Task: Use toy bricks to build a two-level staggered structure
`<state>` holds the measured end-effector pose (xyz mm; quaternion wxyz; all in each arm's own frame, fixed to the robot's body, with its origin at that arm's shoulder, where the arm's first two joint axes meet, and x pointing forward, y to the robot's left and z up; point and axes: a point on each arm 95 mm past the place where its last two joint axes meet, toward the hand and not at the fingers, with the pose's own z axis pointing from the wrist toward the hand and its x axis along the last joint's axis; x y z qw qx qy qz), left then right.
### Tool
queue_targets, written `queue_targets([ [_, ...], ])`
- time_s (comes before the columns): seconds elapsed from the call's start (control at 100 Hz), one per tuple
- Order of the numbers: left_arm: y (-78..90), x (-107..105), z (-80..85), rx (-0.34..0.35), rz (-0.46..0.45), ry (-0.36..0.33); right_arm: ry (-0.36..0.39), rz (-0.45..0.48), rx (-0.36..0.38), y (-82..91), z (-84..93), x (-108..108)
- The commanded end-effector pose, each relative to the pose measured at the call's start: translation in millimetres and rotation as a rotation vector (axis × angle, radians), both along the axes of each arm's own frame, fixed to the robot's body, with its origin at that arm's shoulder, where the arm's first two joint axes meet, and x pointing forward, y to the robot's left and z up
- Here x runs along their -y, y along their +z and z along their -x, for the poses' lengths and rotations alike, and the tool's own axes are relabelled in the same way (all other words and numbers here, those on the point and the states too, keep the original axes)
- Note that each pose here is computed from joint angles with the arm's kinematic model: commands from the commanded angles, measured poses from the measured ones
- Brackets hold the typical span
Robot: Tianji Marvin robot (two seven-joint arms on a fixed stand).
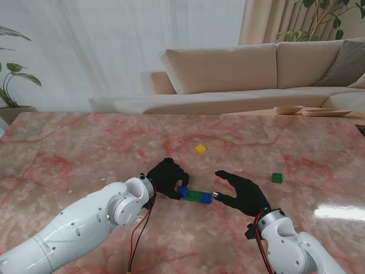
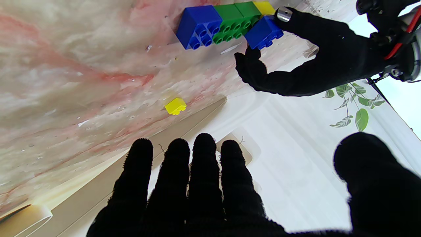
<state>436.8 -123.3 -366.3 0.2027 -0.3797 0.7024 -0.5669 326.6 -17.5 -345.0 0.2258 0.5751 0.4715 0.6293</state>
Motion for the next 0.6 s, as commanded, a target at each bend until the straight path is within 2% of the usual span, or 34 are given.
queue_targets([
  [0.0,-2.9,-0.9,0.6,-0.006,-0.01,0.002,0.005,0.0,-0.027,-5.4,3.3,0.3],
  [0.59,-3.5,-1.4,0.3,-0.01,-0.03,-0.003,0.008,-0.004,-0.027,-5.4,3.8,0.8],
])
